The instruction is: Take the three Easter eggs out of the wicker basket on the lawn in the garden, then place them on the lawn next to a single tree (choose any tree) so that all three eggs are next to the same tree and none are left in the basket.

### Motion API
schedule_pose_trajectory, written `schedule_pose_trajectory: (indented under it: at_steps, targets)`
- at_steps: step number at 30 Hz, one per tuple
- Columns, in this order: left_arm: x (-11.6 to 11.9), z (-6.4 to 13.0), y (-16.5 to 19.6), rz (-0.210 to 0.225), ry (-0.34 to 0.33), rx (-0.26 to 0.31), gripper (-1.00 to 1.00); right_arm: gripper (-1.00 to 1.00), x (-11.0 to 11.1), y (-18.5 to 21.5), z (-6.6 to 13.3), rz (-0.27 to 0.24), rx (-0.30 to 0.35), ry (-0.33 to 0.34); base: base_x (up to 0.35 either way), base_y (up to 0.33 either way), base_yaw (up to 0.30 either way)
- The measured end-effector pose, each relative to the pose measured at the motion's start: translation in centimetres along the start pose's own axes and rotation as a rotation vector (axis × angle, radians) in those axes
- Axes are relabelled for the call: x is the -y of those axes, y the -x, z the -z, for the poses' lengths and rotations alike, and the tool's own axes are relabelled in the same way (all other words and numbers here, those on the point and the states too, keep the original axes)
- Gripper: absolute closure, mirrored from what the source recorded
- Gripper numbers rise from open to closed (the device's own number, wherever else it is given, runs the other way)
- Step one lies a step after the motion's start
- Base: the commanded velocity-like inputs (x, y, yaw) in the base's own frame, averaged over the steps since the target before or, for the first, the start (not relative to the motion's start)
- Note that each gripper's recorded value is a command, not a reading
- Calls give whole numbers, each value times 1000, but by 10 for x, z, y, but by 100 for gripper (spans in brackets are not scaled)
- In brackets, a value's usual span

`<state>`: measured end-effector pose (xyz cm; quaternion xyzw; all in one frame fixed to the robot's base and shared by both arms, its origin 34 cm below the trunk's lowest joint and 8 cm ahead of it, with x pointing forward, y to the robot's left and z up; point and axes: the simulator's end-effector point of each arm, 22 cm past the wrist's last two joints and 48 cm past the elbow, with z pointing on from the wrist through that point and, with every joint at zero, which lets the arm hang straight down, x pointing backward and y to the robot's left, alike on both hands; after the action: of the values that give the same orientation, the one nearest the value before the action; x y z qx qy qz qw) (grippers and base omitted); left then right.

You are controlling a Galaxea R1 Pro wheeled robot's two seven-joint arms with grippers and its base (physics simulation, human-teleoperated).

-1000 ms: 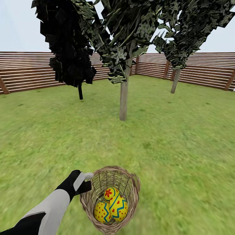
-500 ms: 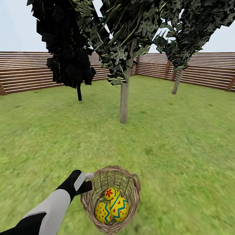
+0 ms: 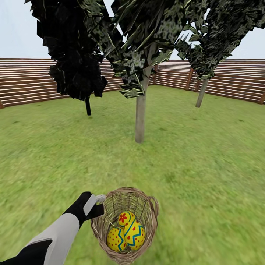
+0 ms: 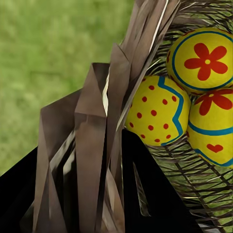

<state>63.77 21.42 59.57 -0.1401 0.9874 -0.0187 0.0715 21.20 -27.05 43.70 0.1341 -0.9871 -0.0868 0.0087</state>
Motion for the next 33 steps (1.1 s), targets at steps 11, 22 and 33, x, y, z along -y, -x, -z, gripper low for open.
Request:
schedule_pose_trajectory:
  at_steps: [11,22,33]
  targets:
    - [0,0,0,0,0,0,100,-100,0,0,0,-5,1,-1,336,0,-4]
    - [0,0,0,0,0,0,100,-100,1,0,0,-1,0,0,336,0,-61]
    - [0,0,0,-1,2,-1,100,-100,1,0,0,0,0,-3,336,0,0]
